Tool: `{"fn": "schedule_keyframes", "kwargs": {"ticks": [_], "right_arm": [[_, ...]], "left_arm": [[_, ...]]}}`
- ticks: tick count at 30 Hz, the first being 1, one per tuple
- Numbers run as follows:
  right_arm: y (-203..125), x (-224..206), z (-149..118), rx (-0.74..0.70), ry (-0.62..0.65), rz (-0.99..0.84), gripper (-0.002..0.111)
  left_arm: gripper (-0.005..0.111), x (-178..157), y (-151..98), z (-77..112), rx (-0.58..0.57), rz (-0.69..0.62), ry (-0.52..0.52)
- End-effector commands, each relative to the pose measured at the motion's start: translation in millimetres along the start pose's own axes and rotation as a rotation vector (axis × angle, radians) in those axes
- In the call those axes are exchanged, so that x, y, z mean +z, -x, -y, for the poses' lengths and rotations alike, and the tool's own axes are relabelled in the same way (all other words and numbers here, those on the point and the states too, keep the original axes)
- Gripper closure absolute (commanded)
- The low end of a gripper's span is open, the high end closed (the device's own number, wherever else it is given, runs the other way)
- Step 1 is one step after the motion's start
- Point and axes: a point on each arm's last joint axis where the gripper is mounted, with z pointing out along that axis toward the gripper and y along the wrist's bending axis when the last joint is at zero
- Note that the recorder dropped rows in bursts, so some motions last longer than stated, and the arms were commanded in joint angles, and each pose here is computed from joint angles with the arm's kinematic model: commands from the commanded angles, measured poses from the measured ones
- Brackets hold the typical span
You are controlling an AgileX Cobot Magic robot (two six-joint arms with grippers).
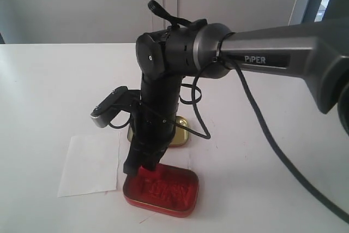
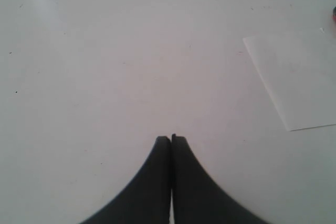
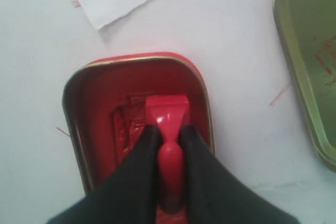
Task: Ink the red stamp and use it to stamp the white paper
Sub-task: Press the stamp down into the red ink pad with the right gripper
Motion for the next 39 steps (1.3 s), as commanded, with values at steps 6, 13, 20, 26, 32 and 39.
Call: {"fn": "schedule_keyframes", "kwargs": {"ticks": [6,13,20,26,32,39], "right_arm": [[2,8,-1,0.047,0.011,0.067,0.108],[-1,13,-1,0.047,0.014,0.047,0.108],[-2,31,2,0.055,0.026,0.015,0.108],[-4,51,4,0.066,0.051,-0.034,0.108],[-5,57,5,0.069,0.057,-0.045,0.108],[-7,69,6,0.076,0.069,-0.071,0.108]], "left_arm": [[0.107,1,-3,0.1,-0.007,-0.011,0.000],[0.107,1,-3,0.1,-0.007,-0.011,0.000],[0.107,1,-3,0.1,-0.007,-0.011,0.000],[0.107,1,-3,0.1,-0.007,-0.011,0.000],[0.107,1,-3,0.1,-0.007,-0.011,0.000],[0.107,1,-3,0.1,-0.007,-0.011,0.000]]}}
